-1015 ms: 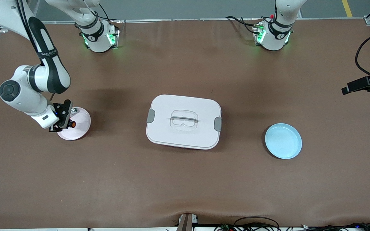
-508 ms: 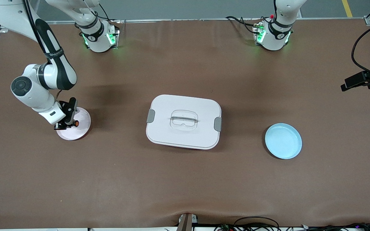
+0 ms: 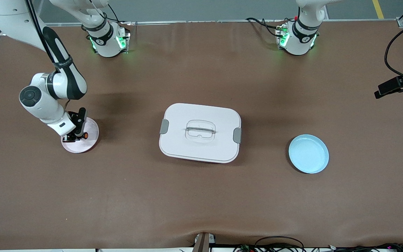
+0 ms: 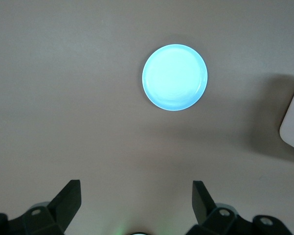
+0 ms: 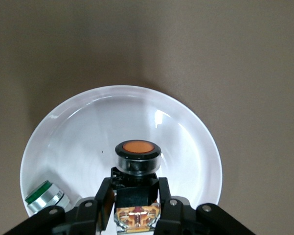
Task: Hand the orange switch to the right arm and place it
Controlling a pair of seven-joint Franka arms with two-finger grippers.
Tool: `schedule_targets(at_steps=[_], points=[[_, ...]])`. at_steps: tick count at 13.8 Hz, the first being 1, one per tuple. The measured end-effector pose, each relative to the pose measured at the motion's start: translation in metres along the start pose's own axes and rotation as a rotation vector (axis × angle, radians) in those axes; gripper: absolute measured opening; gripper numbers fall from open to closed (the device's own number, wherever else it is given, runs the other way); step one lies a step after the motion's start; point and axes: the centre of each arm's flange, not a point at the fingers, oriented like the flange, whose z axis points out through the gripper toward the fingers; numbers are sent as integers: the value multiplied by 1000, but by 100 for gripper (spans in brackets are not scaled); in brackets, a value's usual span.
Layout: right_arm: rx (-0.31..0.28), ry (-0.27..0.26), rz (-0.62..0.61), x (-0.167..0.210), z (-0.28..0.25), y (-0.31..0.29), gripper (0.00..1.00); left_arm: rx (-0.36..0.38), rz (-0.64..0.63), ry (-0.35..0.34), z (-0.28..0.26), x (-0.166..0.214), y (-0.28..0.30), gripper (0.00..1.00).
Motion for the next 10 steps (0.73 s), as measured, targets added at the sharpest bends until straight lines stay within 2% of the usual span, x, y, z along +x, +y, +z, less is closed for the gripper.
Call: schedule_targets(at_steps=[10], points=[[24, 1, -2, 1, 14, -4, 41, 4, 7, 11, -6, -4, 4, 100]])
